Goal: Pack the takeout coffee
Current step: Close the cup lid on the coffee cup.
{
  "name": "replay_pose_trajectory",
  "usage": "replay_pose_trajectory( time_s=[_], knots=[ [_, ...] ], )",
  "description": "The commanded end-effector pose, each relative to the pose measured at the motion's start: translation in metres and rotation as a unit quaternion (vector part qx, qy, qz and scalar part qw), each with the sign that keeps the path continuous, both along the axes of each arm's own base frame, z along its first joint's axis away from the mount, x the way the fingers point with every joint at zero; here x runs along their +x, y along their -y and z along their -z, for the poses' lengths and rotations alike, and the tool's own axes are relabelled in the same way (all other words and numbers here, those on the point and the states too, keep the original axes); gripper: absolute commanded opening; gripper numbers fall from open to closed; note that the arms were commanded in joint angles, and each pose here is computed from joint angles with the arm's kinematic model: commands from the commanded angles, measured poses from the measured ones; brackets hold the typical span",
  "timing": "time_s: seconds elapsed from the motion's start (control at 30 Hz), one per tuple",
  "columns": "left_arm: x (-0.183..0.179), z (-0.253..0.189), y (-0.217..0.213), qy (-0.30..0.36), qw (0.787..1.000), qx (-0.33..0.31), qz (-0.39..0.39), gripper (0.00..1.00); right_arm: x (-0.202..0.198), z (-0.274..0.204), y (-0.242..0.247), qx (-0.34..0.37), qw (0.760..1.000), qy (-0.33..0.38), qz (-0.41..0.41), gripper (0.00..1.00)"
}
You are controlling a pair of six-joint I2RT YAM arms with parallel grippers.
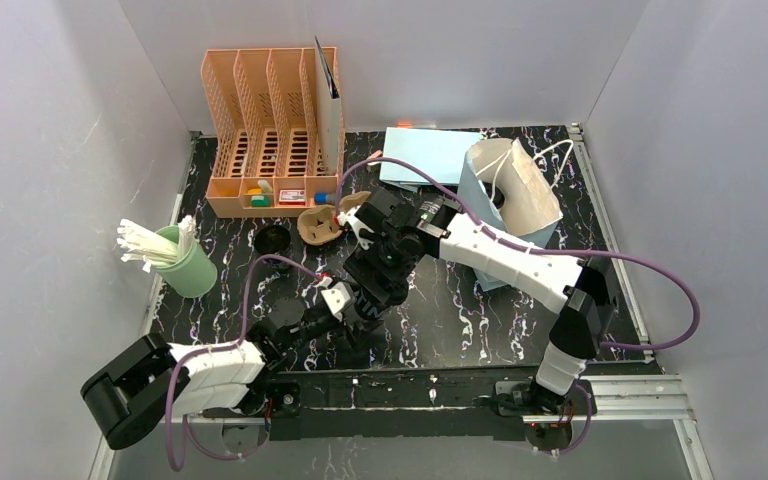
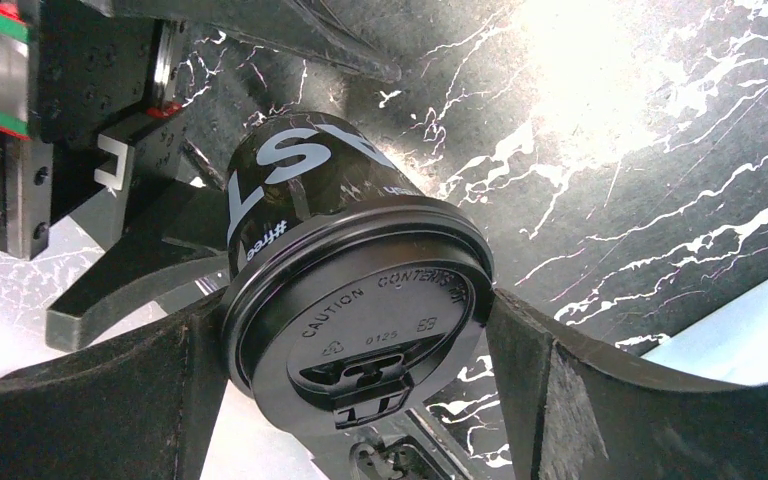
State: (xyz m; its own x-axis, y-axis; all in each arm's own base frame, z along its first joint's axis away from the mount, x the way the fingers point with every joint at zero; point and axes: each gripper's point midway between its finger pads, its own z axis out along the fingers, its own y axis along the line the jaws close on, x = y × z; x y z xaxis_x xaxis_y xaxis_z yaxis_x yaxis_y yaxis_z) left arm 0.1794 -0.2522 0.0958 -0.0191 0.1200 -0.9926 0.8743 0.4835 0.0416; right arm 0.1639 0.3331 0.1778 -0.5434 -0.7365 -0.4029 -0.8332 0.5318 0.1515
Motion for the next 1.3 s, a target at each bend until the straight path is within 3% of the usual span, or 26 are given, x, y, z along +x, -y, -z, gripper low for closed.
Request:
replay_pose_trajectory(
  time_s=[0.0,0.13,0.27,0.67,1.27],
  knots=[
    [0.012,-0.020,0.008,0.029,0.999,-0.019,-0.010,0.89,-0.003,-0.006,-0.013,0.017,1.000,-0.005,-0.013,0.95],
    [0.013,-0.021,0.012,0.026,0.999,-0.026,-0.007,0.85,-0.003,-0.002,-0.011,0.010,1.000,-0.007,-0.012,0.96],
    [0.012,-0.027,0.012,0.032,0.999,-0.037,-0.008,0.90,-0.003,0.002,-0.009,0.005,1.000,-0.006,-0.009,0.96],
    [0.008,-0.015,0.012,0.026,0.999,-0.022,0.004,0.59,-0.002,-0.004,-0.008,0.015,1.000,0.003,-0.005,0.98],
    [0.011,-0.008,0.007,0.002,0.999,-0.027,-0.018,0.59,0.017,-0.032,0.015,0.045,0.998,0.013,0.035,0.98]
  ],
)
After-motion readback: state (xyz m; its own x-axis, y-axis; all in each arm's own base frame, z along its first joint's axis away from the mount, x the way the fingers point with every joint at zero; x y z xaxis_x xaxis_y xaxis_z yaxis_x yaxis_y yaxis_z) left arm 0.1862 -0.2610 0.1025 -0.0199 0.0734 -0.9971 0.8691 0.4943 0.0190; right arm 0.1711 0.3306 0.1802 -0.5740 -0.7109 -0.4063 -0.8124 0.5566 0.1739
